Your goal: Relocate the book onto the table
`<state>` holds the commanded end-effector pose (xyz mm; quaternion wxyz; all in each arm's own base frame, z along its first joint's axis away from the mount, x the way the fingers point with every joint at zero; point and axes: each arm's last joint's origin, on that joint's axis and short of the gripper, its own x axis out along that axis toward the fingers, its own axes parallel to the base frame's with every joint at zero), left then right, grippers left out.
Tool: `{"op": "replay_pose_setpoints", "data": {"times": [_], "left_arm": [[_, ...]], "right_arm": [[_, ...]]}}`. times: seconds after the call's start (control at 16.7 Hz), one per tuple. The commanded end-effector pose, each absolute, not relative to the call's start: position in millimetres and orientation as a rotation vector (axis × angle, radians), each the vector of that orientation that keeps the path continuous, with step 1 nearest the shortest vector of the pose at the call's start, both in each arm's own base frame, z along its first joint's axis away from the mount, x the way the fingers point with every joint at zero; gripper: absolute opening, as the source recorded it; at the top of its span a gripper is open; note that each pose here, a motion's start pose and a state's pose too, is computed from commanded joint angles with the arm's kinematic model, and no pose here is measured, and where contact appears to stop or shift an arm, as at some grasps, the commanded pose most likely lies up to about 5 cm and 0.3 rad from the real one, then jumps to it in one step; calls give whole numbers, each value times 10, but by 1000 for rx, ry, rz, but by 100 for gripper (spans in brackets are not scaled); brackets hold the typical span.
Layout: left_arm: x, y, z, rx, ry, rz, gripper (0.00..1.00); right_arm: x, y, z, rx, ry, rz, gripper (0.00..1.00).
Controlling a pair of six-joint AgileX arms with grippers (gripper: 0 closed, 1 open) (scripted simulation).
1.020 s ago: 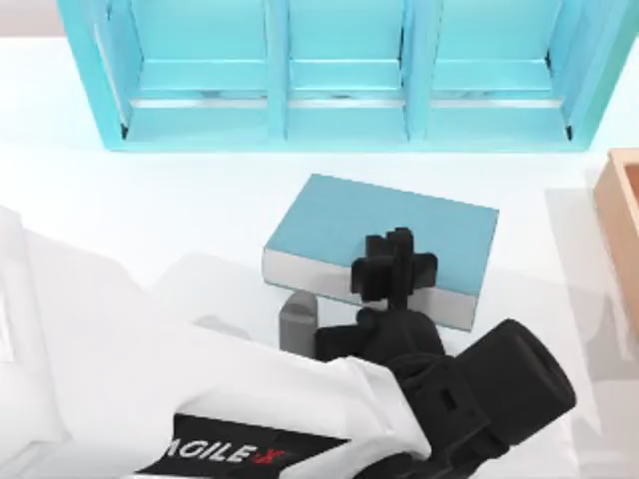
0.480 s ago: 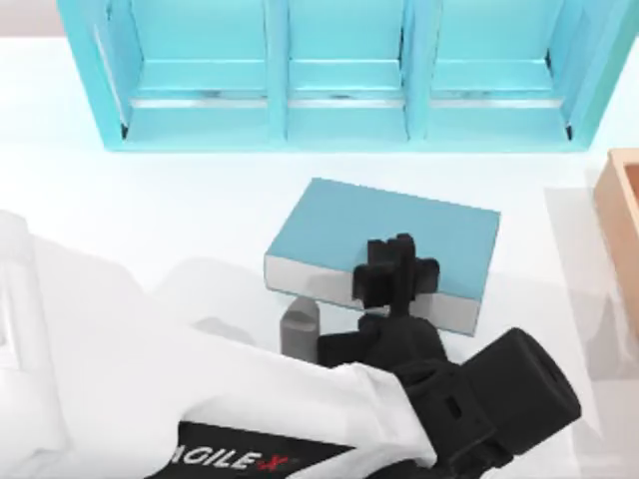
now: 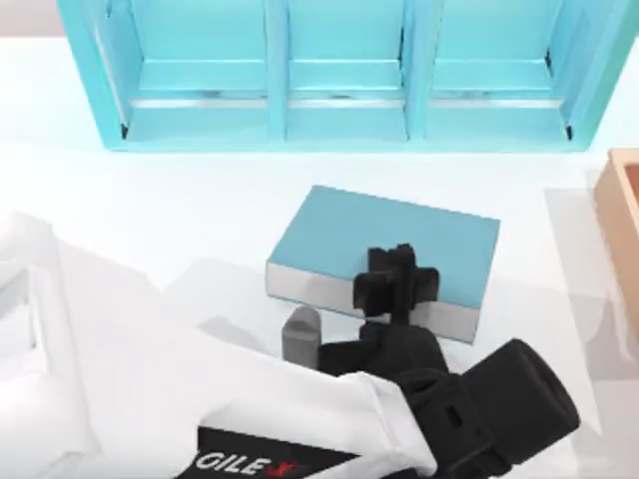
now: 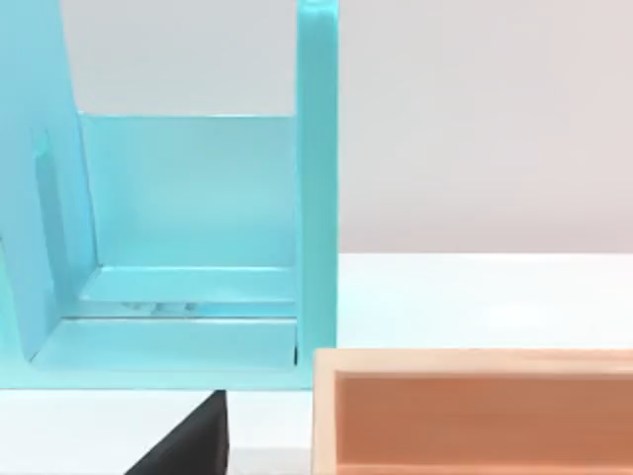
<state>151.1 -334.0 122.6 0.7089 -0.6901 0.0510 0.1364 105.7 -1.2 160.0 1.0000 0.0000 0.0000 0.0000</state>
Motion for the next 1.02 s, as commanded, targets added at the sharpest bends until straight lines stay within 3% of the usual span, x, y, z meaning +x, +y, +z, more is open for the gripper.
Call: {"op": "replay_pose_setpoints", "data": {"times": [0.48, 1.02], "left_arm": [[1511, -3339, 1019, -1536, 114, 302, 0], [1511, -3339, 1019, -1536, 114, 302, 68]], "right_arm": [[1057, -12, 1600, 0, 0, 0, 100], [1057, -12, 1600, 0, 0, 0, 100]]}}
